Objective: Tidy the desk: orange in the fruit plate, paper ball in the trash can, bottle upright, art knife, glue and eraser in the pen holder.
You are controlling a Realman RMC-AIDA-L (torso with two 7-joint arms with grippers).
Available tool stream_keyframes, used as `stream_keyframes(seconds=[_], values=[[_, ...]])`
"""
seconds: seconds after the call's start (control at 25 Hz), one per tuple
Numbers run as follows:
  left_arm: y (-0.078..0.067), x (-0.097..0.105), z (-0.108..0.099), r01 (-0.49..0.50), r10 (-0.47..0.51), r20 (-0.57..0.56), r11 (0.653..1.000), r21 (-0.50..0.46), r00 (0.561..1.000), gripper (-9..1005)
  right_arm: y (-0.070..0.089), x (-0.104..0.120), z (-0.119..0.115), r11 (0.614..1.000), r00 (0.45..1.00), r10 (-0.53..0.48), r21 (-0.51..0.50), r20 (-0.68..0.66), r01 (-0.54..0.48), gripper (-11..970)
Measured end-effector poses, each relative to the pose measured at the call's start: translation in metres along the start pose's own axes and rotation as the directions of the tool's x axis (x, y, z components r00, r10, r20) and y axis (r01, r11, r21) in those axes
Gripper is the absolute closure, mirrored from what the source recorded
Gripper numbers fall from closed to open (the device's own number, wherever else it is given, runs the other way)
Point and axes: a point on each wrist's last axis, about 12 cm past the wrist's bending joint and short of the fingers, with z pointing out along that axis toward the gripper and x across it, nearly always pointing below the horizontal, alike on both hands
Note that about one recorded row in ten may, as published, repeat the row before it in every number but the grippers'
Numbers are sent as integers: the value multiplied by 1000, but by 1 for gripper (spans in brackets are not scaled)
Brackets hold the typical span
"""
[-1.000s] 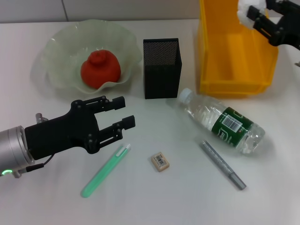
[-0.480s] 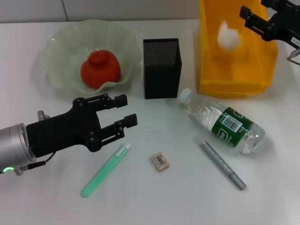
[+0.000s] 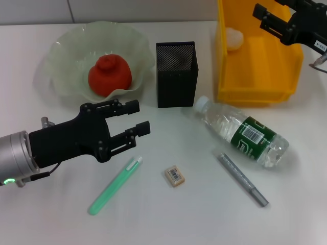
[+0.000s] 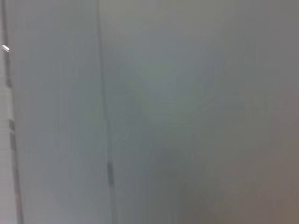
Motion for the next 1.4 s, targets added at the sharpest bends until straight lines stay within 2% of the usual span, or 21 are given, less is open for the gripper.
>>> stream_keyframes(seconds=[0.08, 0.12, 0.24, 0.32, 0.4, 0.52, 0.92, 1.2, 1.4], values=[[0, 0, 0, 0, 0, 1, 1000, -2, 1000, 480, 5, -2, -3, 998, 999, 39, -43, 16, -38, 285], [0, 0, -1, 0, 0, 2, 1000, -3, 1000, 480, 12, -2, -10, 990, 995, 94, -104, 31, -90, 285], [0, -1, -1, 0, 0, 7, 1000, 0, 1000, 480, 17, -1, -18, 981, 991, 126, -151, 39, -119, 284], [-1, -1, -2, 0, 0, 15, 1000, -2, 1000, 480, 26, 4, -34, 971, 989, 143, -201, 38, -133, 284], [-1, -2, -3, -1, 1, 19, 1000, -5, 1000, 480, 28, 6, -37, 968, 989, 145, -210, 31, -135, 284], [-1, -2, -5, 2, -1, 27, 1000, -11, 1000, 480, 43, 18, -51, 945, 989, 142, -294, -29, -144, 284], [0, -2, -2, 4, -4, 29, 1000, -8, 1000, 479, 73, 48, -65, 892, 983, 153, -413, -103, -182, 285], [-1, 0, -4, 9, -9, 27, 1000, -14, 1000, 478, 80, 56, -66, 877, 976, 164, -432, -143, -210, 285], [-2, 1, -4, 11, -11, 25, 1000, -19, 1000, 475, 72, 45, -62, 876, 969, 190, -420, -155, -239, 271]])
